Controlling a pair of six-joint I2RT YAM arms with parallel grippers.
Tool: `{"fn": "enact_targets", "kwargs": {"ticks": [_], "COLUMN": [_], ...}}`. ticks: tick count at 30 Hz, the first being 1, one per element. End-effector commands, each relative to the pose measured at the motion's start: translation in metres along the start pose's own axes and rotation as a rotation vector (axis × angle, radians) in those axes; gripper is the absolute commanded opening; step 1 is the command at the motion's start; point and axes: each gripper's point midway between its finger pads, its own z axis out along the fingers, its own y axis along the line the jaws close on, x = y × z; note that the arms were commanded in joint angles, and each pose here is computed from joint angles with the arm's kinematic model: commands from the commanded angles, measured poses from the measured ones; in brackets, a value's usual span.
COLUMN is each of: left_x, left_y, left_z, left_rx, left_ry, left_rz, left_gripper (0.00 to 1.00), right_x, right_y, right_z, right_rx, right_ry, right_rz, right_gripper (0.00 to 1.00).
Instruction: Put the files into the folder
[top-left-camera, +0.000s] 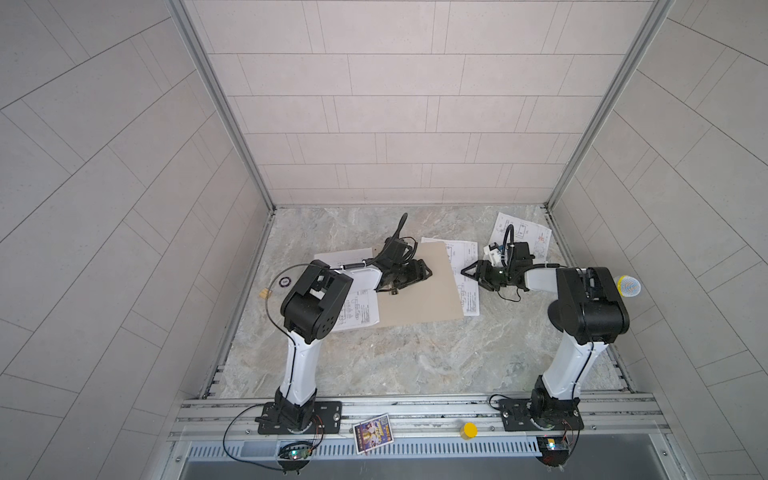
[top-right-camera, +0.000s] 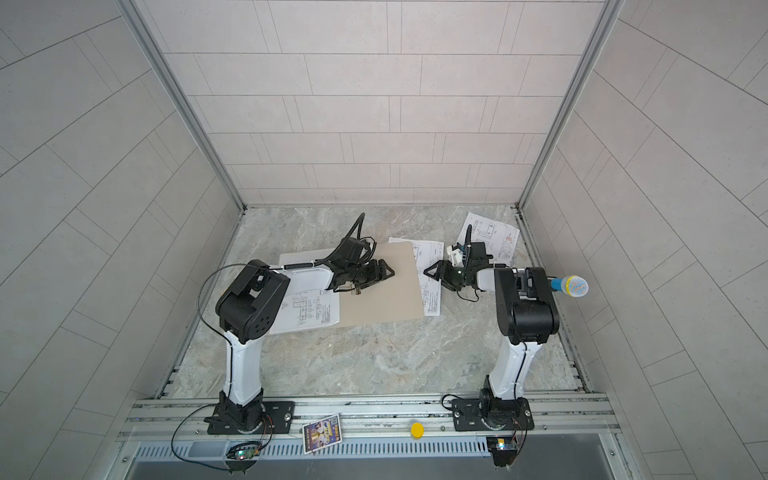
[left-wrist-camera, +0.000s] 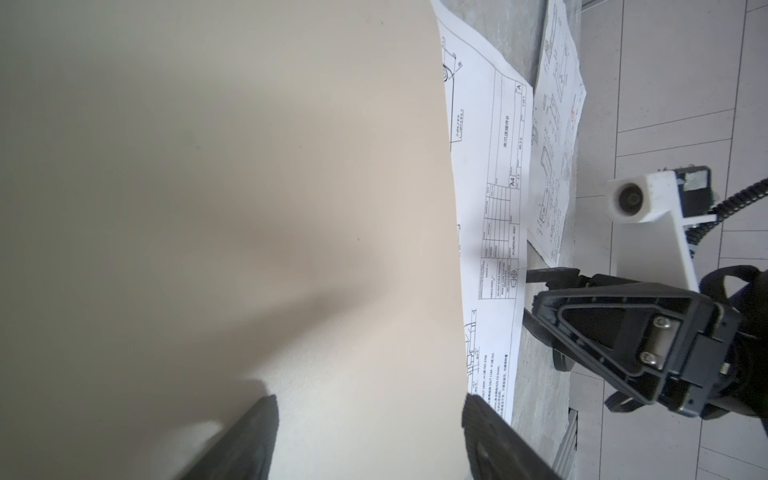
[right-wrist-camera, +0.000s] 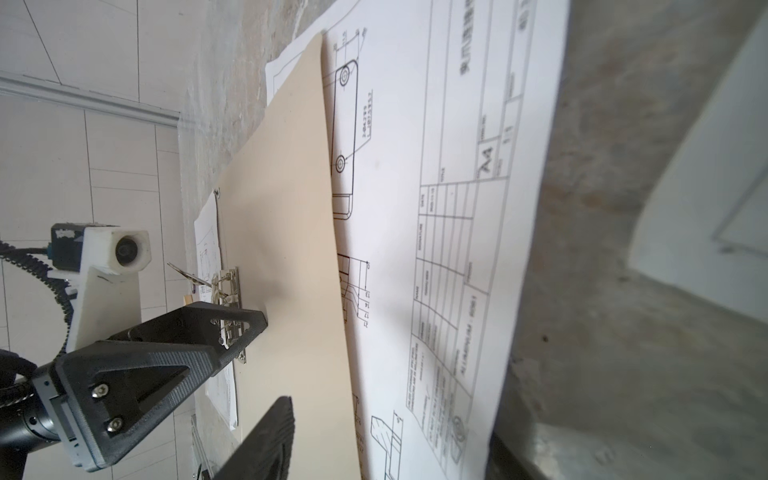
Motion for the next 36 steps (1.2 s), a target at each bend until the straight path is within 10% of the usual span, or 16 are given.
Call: {"fn": "enact_targets", "kwargs": {"ticks": [1, 15, 36], "left_x": [0.020, 0.013, -0.036], "left_y": [0.028, 0.017, -0.058], "left_z": [0.009, 0.003, -0.050], "left_rx": [-0.052, -0.029, 0.091], "left_ry": [0.054, 0.044, -0.066], "left_rz": [-0.052, -0.033, 0.038], "left_gripper": [0.76, 0.77, 0.80], "right_x": [0.017, 0.012, -0.038], "right_y": [-0.017, -0.017, 0.076], "right_z": [0.008, 0.002, -0.084], "right_rx": [0.029, 0.120, 0.190], "right_ry": [0.042, 0.058, -0.072], "right_rz": [0.062, -0.007, -0.225], "right_gripper": [0.58, 0.15, 0.00]}}
